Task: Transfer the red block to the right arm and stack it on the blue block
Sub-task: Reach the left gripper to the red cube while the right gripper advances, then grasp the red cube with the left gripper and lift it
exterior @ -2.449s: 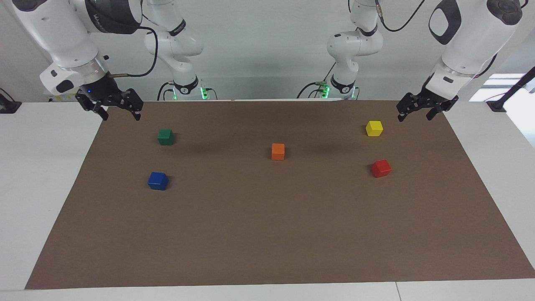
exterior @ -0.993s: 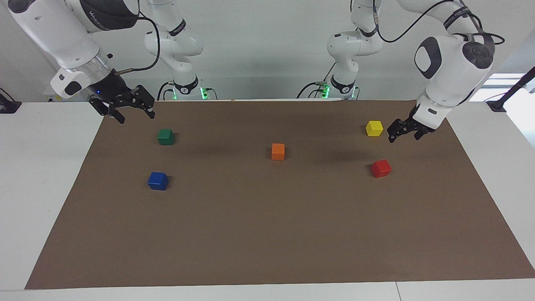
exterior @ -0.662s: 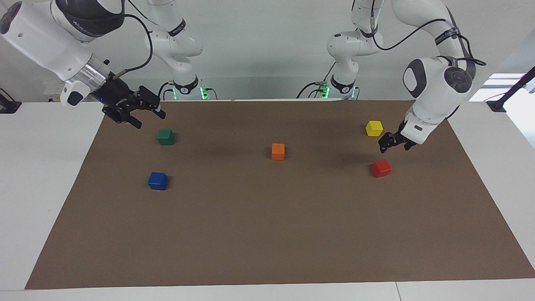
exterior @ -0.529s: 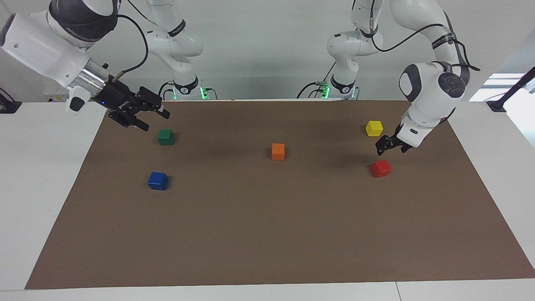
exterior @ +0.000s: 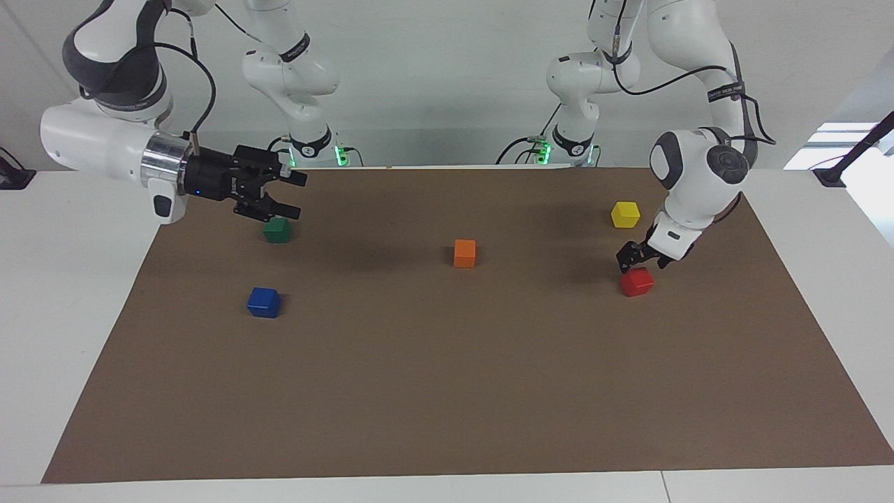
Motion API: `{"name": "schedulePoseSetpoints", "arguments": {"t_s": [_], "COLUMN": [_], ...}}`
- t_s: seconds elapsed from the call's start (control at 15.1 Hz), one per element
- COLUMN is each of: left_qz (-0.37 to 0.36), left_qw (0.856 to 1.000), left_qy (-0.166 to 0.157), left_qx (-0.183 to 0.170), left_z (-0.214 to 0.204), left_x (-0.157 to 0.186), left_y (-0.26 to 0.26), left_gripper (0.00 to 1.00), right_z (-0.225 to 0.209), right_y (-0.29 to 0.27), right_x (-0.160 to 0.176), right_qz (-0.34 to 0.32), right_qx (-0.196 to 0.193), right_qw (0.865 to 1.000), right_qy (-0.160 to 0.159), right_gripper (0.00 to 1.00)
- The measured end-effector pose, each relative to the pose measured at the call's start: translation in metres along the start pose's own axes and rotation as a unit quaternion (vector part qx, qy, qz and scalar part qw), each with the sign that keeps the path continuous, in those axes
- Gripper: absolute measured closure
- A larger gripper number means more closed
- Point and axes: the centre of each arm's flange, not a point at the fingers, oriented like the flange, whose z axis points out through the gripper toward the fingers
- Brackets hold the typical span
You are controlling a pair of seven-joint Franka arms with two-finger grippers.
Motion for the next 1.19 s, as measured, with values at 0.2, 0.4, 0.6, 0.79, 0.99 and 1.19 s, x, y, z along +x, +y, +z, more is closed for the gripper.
{"name": "schedulePoseSetpoints", "arguments": {"t_s": [0.2, 0.4, 0.6, 0.79, 0.99, 1.19], "left_qz": [-0.006, -0.017, -0.024, -0.049, -0.061, -0.127], "left_qw": [1.0, 1.0, 1.0, 0.999, 0.998, 0.99], "left_qy": [-0.002, -0.007, -0.017, -0.02, -0.024, -0.055], "left_qx": [-0.001, -0.001, -0.001, 0.0, 0.0, -0.026], "left_z": [0.014, 0.024, 0.037, 0.04, 0.039, 0.012], "left_x": [0.003, 0.005, 0.005, 0.005, 0.005, 0.01], "left_y": [0.0, 0.0, 0.0, 0.003, 0.005, 0.008], "left_gripper": [0.0, 0.0, 0.0, 0.34, 0.45, 0.45], "right_z": [0.023, 0.048, 0.067, 0.081, 0.1, 0.123], "right_y": [0.017, 0.038, 0.075, 0.12, 0.142, 0.141], "right_x": [-0.01, -0.024, -0.03, -0.025, -0.024, -0.027], "right_qz": [0.001, -0.003, -0.013, -0.004, 0.004, 0.009], "right_qx": [0.11, 0.199, 0.299, 0.374, 0.413, 0.416], "right_qw": [0.994, 0.979, 0.951, 0.923, 0.905, 0.903], "right_qy": [-0.022, -0.047, -0.08, -0.092, -0.099, -0.111], "right_gripper": [0.0, 0.0, 0.0, 0.0, 0.0, 0.0]}}
